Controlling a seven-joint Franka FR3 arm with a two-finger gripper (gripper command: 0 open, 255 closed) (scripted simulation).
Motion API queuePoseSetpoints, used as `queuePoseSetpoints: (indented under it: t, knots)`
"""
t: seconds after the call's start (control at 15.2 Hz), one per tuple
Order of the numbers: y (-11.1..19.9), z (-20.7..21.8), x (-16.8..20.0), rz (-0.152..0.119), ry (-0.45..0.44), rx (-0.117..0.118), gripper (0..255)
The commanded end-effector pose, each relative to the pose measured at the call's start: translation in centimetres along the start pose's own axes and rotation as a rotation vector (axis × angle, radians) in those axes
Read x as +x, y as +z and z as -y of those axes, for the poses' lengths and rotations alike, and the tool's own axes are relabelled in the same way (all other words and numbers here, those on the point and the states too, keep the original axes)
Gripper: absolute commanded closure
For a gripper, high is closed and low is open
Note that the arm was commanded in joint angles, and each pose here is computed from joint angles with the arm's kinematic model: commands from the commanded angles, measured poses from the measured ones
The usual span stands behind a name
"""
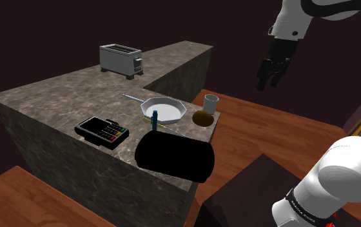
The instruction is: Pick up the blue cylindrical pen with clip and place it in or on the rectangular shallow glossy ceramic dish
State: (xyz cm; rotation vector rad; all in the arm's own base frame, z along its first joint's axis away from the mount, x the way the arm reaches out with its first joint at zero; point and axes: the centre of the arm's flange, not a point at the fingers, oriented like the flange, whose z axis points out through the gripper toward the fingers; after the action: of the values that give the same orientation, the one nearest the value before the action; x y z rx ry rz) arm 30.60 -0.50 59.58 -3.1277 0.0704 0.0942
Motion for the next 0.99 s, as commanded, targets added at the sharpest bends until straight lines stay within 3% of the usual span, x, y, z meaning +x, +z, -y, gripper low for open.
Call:
queuePoseSetpoints:
  t: [0.0,0.92]
  knots:
    - [0.0,0.0,0.0,0.0,0.0,0.0,0]
    - [7.4,12.2,11.3,-0.008,0.069,0.019,0]
